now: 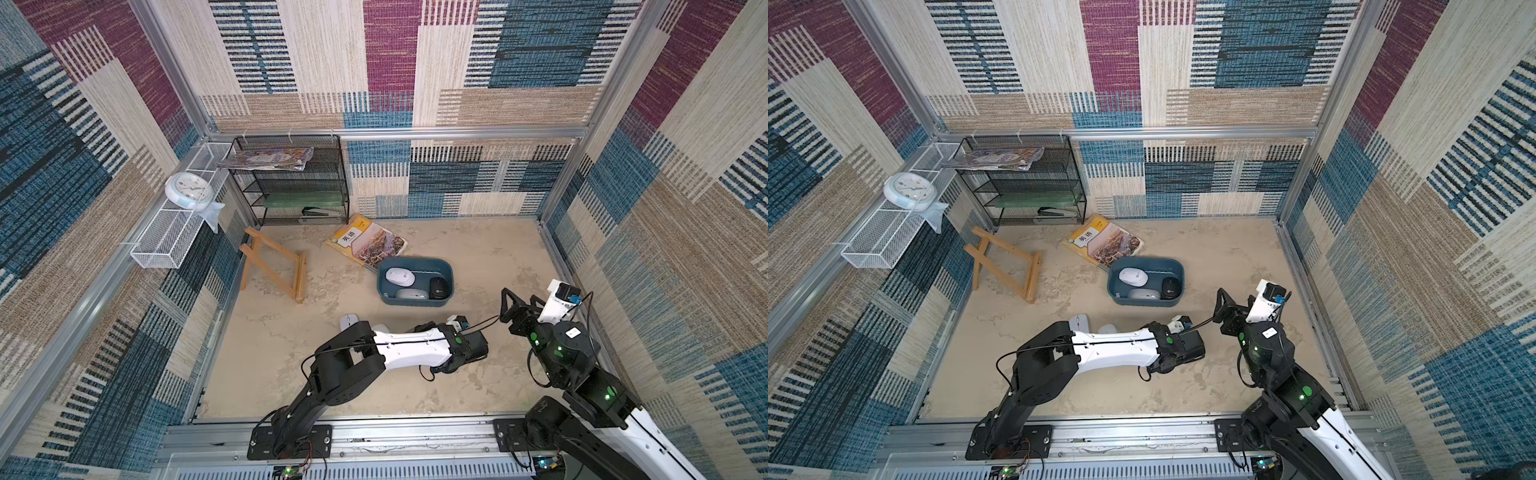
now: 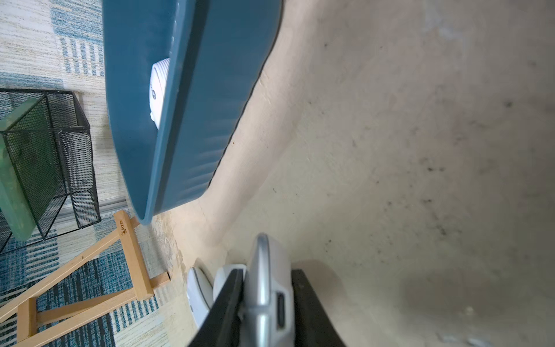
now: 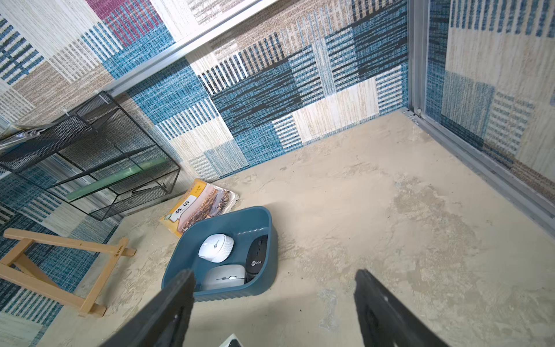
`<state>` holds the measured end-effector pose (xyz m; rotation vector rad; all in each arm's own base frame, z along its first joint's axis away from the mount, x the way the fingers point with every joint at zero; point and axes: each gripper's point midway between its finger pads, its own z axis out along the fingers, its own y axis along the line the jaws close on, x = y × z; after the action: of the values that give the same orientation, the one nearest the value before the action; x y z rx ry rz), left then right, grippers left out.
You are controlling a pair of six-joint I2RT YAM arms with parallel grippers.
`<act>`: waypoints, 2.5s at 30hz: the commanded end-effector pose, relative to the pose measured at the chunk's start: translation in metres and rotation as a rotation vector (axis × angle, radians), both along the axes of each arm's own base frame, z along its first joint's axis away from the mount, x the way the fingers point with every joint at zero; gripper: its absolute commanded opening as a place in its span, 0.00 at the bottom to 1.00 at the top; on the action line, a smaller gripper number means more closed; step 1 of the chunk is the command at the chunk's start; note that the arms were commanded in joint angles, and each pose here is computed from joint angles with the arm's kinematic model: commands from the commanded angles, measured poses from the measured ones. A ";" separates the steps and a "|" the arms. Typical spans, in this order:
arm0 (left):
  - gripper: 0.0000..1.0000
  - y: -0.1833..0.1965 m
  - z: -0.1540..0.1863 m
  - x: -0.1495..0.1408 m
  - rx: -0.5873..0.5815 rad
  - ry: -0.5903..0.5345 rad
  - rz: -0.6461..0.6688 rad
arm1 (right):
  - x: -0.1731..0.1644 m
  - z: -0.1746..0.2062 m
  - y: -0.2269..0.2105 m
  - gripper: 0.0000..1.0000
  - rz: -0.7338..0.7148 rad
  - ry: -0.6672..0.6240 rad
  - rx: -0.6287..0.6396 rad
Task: Take out the mouse from the storage box
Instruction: Place the mouse at the center of the board, then pick up the mouse from the storage box.
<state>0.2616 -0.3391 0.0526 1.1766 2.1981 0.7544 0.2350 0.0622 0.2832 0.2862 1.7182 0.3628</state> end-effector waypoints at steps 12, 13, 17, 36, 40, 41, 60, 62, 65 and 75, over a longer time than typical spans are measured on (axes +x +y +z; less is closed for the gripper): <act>0.70 -0.018 0.006 -0.023 -0.206 0.108 -0.032 | 0.001 0.013 -0.006 0.88 -0.028 -0.032 -0.042; 0.72 -0.019 0.011 -0.024 -0.230 0.107 -0.034 | 0.002 0.013 -0.005 0.89 -0.028 -0.029 -0.046; 0.76 -0.018 0.030 -0.027 -0.335 0.092 -0.029 | 0.007 0.009 -0.001 0.89 -0.024 0.001 -0.072; 0.91 0.104 0.133 -0.023 -0.925 -0.115 0.143 | 0.064 -0.025 0.069 0.91 0.145 0.199 -0.229; 0.95 0.155 0.145 -0.019 -1.029 -0.176 0.250 | 0.089 -0.051 0.099 0.92 0.222 0.303 -0.319; 0.98 0.166 0.151 -0.020 -1.055 -0.215 0.278 | 0.096 -0.059 0.107 0.93 0.244 0.336 -0.335; 0.99 0.246 0.152 -0.048 -1.212 -0.486 0.313 | 0.183 -0.181 0.224 0.93 0.706 0.632 -0.709; 0.99 0.251 0.155 -0.049 -1.218 -0.508 0.321 | 0.185 -0.189 0.232 0.92 0.763 0.643 -0.740; 0.99 0.254 0.157 -0.050 -1.221 -0.515 0.326 | 0.190 -0.199 0.242 0.92 0.817 0.640 -0.760; 0.99 0.252 0.159 -0.052 -1.238 -0.503 0.317 | 0.209 -0.221 0.255 0.92 0.891 0.657 -0.786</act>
<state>0.2103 -0.0891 0.2096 0.0068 1.8355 -0.2589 0.4466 0.3147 0.0651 -1.0178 2.4173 0.1752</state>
